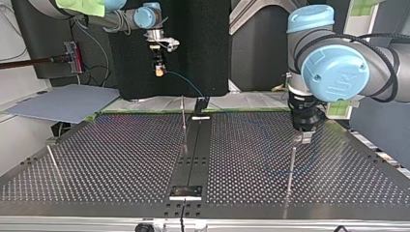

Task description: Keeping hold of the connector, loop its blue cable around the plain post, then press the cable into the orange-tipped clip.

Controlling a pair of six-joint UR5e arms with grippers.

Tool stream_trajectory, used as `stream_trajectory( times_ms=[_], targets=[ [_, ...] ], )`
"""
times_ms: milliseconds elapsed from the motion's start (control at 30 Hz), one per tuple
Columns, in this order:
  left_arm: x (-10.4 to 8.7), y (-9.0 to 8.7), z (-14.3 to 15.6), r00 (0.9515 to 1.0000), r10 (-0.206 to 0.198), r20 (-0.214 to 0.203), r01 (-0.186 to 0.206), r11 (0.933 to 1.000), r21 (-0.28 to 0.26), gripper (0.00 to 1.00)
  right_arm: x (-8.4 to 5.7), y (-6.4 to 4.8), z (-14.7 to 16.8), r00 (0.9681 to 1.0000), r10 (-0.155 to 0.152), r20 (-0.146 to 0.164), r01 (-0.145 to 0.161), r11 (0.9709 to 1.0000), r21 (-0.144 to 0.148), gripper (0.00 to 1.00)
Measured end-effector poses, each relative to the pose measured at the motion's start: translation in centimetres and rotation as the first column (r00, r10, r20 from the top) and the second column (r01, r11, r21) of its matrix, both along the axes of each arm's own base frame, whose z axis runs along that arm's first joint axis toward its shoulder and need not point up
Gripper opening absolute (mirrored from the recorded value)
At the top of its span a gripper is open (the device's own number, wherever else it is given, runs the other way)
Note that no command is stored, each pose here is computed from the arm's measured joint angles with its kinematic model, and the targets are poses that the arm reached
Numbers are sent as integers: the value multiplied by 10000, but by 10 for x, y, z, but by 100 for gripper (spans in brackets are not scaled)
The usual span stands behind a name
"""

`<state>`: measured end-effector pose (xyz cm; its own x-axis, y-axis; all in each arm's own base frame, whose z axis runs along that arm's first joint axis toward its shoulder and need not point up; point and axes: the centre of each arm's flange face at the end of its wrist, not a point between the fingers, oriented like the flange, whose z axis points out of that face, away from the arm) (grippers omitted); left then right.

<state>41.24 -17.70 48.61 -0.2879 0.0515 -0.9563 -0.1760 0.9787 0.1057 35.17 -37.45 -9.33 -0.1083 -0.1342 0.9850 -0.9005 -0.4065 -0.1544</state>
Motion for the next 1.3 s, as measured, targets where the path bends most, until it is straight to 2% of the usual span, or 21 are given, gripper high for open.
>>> stream_trajectory(
  times_ms=[367, 533, 667, 767, 867, 1000, 1033, 1133, 1300],
  targets=[
    [-1, -2, 0, 10000, -1, 9, 1, 10000, 16, 100, 0, 0, 0, 10000, -2, -27, 2, 10000, 28, 0],
    [0, -10, 1, 9991, -385, 196, 387, 9991, -143, 100, -1, 1, -1, 10000, 1, -77, 0, 10000, 85, 0],
    [2, -20, 3, 9947, -869, 557, 891, 9953, -384, 100, -1, 2, -1, 9999, 8, -121, -7, 9999, 131, 0],
    [3, -30, 5, 9883, -1286, 823, 1325, 9902, -442, 100, 0, 3, -2, 9999, 38, -150, -36, 9999, 153, 0],
    [3, -40, 7, 9779, -1790, 1082, 1833, 9826, -314, 100, 1, 4, -2, 9998, 57, -167, -54, 9998, 165, 0],
    [2, -59, 8, 9577, -2522, 1386, 2545, 9671, 13, 100, 1, 4, -2, 9998, 53, -168, -50, 9999, 161, 0],
    [2, -63, 7, 9544, -2622, 1427, 2636, 9646, 96, 100, 1, 4, -2, 9998, 49, -168, -46, 9999, 163, 0],
    [5, -76, -1, 9481, -2829, 1451, 2802, 9591, 395, 100, -1, 3, -2, 9999, 17, -171, -14, 9998, 182, 0],
    [12, -101, -21, 9434, -3024, 1363, 2909, 9517, 980, 100, -1, 4, -3, 9998, 14, -213, -9, 9997, 240, 0]
  ],
)
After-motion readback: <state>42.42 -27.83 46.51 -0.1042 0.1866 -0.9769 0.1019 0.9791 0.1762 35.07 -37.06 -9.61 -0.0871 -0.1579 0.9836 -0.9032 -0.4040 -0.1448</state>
